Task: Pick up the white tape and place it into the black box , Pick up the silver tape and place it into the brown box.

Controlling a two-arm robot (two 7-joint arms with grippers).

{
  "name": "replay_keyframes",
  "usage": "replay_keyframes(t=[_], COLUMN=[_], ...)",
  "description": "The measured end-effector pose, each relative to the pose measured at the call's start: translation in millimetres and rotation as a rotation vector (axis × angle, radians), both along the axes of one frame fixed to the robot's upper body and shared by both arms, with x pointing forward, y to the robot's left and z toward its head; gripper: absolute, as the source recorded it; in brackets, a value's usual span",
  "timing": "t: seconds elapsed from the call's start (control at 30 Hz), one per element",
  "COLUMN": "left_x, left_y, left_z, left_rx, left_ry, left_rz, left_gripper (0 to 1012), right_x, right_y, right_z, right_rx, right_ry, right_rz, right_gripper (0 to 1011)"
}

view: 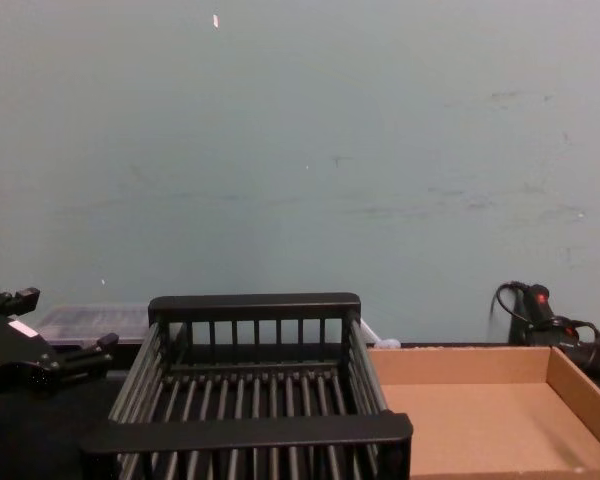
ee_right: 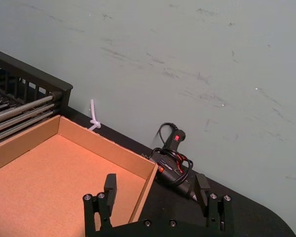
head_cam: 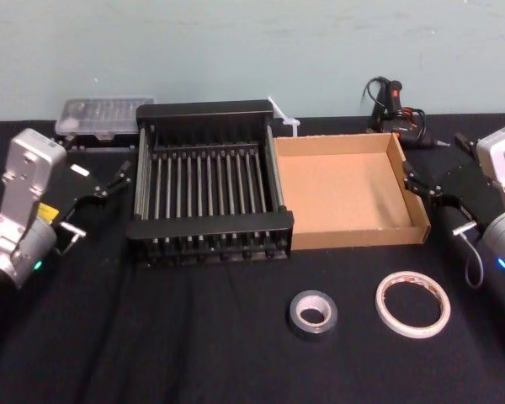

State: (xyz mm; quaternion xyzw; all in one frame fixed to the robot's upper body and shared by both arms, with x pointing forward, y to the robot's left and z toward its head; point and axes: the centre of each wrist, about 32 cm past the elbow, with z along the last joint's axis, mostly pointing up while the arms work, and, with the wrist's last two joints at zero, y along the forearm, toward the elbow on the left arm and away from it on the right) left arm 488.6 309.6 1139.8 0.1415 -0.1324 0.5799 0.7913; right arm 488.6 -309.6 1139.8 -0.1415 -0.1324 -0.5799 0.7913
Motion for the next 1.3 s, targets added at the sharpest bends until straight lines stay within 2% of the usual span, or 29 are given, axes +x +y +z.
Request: replay_keyframes(t=[1.3], left_x=[0.0], left_y=[0.1], left_z=[0.0], left_rx=[0.0], left_ry=[0.0], left_rz=[0.0], left_gripper=[1001], right_x=[0.0], right_y=[0.0], right_z=[0.0], right_rx=[0.0], right_ry=[0.0], right_rz=[0.0], right_gripper=[1002])
